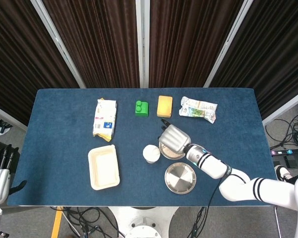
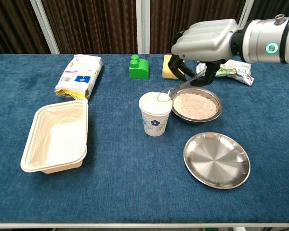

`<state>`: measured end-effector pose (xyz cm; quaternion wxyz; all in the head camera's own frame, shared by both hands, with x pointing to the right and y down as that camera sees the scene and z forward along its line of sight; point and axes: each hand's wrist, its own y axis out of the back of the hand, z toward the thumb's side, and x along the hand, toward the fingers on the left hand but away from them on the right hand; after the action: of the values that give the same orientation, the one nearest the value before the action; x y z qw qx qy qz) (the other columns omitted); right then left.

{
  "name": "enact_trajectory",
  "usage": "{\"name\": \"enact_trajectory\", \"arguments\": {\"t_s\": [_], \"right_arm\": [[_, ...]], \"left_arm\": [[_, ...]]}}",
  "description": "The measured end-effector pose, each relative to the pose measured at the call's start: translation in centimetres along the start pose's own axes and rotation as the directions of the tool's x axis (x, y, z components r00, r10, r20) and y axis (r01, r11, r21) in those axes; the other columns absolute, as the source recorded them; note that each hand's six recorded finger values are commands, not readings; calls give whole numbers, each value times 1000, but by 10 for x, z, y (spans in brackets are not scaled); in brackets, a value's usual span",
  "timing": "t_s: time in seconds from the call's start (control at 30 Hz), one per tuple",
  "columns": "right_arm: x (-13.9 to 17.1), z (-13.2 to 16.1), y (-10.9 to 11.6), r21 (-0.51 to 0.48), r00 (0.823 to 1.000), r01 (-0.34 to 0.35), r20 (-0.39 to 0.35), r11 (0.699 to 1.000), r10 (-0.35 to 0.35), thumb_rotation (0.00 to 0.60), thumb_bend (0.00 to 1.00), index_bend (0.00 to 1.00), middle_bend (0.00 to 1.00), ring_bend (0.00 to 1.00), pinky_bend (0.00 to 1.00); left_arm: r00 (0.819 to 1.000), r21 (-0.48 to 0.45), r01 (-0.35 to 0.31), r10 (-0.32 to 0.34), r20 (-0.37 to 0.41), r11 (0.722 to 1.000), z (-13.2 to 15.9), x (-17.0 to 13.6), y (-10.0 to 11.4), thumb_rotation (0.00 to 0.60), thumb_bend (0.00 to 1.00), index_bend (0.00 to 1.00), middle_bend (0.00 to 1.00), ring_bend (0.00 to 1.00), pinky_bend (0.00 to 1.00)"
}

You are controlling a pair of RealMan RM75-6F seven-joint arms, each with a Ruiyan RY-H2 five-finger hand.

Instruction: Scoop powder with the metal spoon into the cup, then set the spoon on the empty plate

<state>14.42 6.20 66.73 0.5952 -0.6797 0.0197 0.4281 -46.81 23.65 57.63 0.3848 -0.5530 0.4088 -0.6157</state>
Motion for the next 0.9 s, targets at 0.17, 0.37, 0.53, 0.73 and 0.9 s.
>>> {"name": "enact_trajectory", "arguments": {"t_s": [0.17,0.37,0.53,0.73,0.9], "right_arm": [[-7,15,9,182,999,20,-32,983,-15,600,327,596,577,265,70],[-14,33,18,403,997,71,-64,913,-49,600,327,598,577,264,50],[-16,47,23,582,991,137,-88,801,-105,600,327,599,574,264,6],[-15,59,21,706,985,172,-101,687,-142,600,327,601,570,264,0],[-11,61,21,742,982,174,-77,648,-175,600,327,601,570,264,0]], "left_arm": [[1000,-3,-3,3,-1,1000,-1,0,-1,600,0,101,105,29,0],[1000,-10,-6,6,-5,1000,-4,-2,-2,600,0,101,105,30,0],[1000,-14,-5,5,-11,1000,-6,-4,-4,600,0,101,105,30,0],[1000,-17,-9,9,-10,1000,-7,-5,-4,600,0,101,105,29,0],[1000,-17,-12,12,-9,1000,-7,-4,-3,600,0,101,105,30,0]]}}
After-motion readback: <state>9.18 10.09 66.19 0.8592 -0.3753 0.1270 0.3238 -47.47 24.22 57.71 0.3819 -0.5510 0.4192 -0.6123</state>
